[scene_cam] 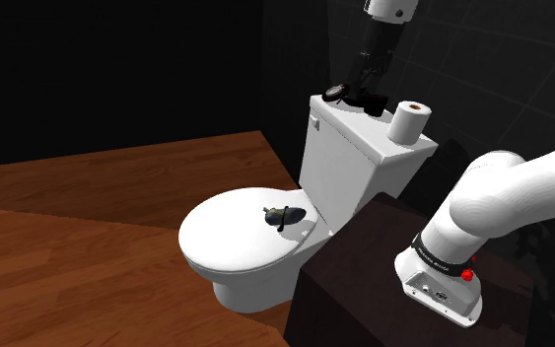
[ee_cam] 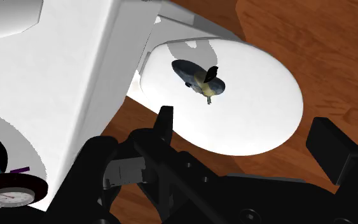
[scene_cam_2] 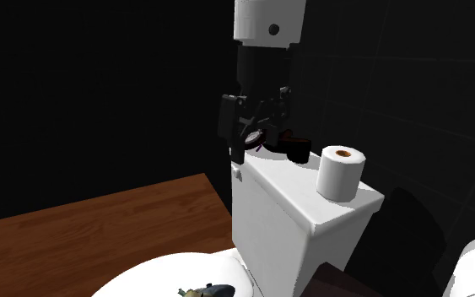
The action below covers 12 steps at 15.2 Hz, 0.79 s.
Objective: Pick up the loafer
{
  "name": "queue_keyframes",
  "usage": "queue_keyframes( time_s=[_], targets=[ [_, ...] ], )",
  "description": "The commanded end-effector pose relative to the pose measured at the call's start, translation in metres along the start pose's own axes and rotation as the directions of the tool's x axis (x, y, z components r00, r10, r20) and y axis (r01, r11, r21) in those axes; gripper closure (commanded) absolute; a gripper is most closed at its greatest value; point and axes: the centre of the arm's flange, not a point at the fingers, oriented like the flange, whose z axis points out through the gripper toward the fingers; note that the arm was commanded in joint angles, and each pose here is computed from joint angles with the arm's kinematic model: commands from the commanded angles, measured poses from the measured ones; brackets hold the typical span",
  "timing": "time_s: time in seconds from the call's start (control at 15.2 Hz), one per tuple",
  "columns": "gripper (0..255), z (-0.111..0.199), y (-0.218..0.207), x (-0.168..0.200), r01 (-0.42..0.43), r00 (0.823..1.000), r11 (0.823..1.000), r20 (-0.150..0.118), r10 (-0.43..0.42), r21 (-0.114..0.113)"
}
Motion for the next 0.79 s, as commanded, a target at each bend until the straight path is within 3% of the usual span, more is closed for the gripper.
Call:
queue_keyframes(
  time_s=[0.0, 0.73],
  targets=[
    [0, 0.0, 0.0, 0.0, 0.0, 1.0, 1.0, 0.0, 0.0, 0.0],
    [0, 0.034, 0.129, 0.061, -0.088, 0.996, 0.996, -0.012, 0.088, 0.019]
  ],
)
